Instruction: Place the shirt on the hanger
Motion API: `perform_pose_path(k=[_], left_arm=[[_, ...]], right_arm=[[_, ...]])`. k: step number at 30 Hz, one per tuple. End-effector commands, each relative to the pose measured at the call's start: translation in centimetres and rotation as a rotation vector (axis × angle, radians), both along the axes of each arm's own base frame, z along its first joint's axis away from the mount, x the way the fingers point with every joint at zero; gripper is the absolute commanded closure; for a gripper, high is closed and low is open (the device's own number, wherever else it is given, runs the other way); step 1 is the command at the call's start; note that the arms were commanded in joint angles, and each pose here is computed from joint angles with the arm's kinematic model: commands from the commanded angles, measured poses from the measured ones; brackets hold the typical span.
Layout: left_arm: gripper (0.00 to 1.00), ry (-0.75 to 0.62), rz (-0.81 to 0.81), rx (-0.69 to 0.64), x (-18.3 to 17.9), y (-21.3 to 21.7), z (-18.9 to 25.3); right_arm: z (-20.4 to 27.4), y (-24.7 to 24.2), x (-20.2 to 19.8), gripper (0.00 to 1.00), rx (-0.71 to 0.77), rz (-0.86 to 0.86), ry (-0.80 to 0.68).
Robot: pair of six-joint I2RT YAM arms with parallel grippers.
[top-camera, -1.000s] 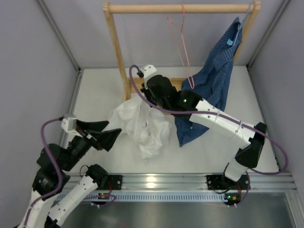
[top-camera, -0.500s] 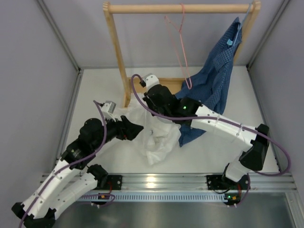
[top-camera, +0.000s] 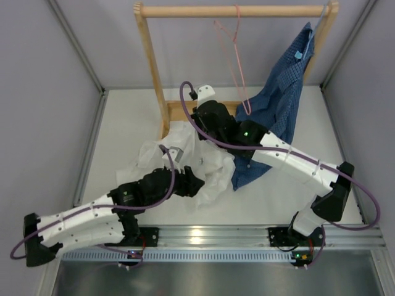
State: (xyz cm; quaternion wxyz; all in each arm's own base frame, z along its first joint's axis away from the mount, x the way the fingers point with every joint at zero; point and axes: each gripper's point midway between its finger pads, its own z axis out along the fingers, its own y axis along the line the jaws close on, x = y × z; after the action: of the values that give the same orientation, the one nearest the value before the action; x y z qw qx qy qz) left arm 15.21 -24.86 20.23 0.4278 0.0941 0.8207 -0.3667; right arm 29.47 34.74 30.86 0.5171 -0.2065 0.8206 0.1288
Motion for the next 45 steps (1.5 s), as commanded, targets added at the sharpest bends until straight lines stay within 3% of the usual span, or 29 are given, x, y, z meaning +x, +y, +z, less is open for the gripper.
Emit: perform_pose_path(k=[1,4,5,6,9,11,13,14,15,16,18,19,21,22,25,27,28,31,34,35,37,38,39,41,43,45], left_arm=[[0.4,-0.031,0.303,0.059,3.8,1.0,-1.8],[0.56,-0.042,0.364,0.1,5.0,1.0,-2.1],[0.83,-0.05,0.368,0.108,5.2,1.0,-1.6],[0.98,-0.057,0.374,0.126,5.3,1.1,-1.2],[1.0,-0.121,0.428,0.172,5.8,3.4,3.2],[1.0,-0.22,0.464,0.114,5.8,5.9,10.2],[1.0,-0.309,0.425,0.158,4.9,8.5,14.7],[1.0,-0.358,0.427,0.066,4.2,9.9,20.5],[1.0,-0.378,0.384,0.096,3.7,10.2,22.0],[1.0,-0.464,0.365,0.033,2.8,12.1,27.9],[1.0,-0.528,0.265,0.048,2.2,10.8,31.7],[1.0,-0.617,0.239,0.007,0.8,13.1,36.3],[1.0,-0.695,0.11,-0.016,-0.2,11.0,39.6],[1.0,-0.765,0.114,-0.102,-1.5,12.9,43.0],[1.0,-0.849,0.032,-0.146,-2.6,11.7,45.4],[1.0,-0.869,-0.032,-0.123,-2.9,10.4,44.8],[1.0,-0.864,-0.116,-0.068,-2.9,8.2,42.9],[1.0,-0.831,-0.176,0.0,-2.6,6.7,39.5],[1.0,-0.734,0.087,0.089,0.7,10.1,37.0],[1.0,-0.68,0.313,0.16,2.8,13.6,36.1],[1.0,-0.597,0.516,0.231,4.1,16.7,33.8],[1.0,-0.576,0.585,0.269,4.4,17.8,32.9],[1.0,-0.551,0.71,0.305,4.5,20.2,32.3],[1.0,-0.516,0.763,0.35,4.9,20.2,30.0],[1.0,-0.473,0.687,0.303,5.0,17.9,27.7],[1.0,-0.407,0.583,0.353,5.7,14.0,22.5]], right_arm=[[4.0,0.2,0.6,1.0,0.117,-0.027,-0.059],[4.4,0.0,-0.2,1.0,0.149,0.004,-0.061],[4.7,-0.5,-0.6,1.0,0.154,0.006,-0.065],[4.8,-0.7,-0.7,1.0,0.154,0.01,-0.072],[6.2,-1.3,-2.0,1.0,0.17,0.079,-0.097],[8.4,-1.9,-3.5,1.0,0.218,0.133,-0.127],[10.3,-1.7,-5.5,1.0,0.257,0.221,-0.15],[12.6,-2.3,-6.7,1.0,0.307,0.247,-0.193],[13.8,-2.5,-7.6,1.0,0.319,0.284,-0.224],[15.0,-2.2,-9.1,1.0,0.342,0.326,-0.247],[19.2,-3.5,-11.0,1.0,0.391,0.352,-0.34],[20.4,-3.0,-13.2,1.0,0.409,0.4,-0.36],[24.2,-5.0,-14.6,1.0,0.425,0.348,-0.468],[25.2,-4.4,-17.5,1.0,0.459,0.405,-0.473],[26.7,-4.8,-20.8,1.0,0.496,0.389,-0.512],[25.1,-4.9,-20.8,1.0,0.383,0.292,-0.551],[25.8,-4.7,-21.8,1.0,0.445,0.262,-0.542],[23.3,-3.7,-21.8,1.0,0.369,0.167,-0.518],[21.0,-4.2,-20.6,1.0,0.282,0.042,-0.497],[19.8,-4.2,-20.3,1.0,0.249,0.02,-0.495],[18.2,-4.5,-19.1,1.0,0.254,-0.046,-0.455],[16.5,-4.4,-18.7,1.0,0.17,-0.033,-0.463],[15.9,-4.4,-17.8,1.0,0.217,-0.074,-0.428],[14.0,-4.1,-17.0,1.0,0.201,-0.079,-0.415],[11.3,-3.9,-15.3,1.0,0.218,-0.104,-0.359],[8.6,-4.3,-13.3,1.0,0.215,-0.154,-0.309]])
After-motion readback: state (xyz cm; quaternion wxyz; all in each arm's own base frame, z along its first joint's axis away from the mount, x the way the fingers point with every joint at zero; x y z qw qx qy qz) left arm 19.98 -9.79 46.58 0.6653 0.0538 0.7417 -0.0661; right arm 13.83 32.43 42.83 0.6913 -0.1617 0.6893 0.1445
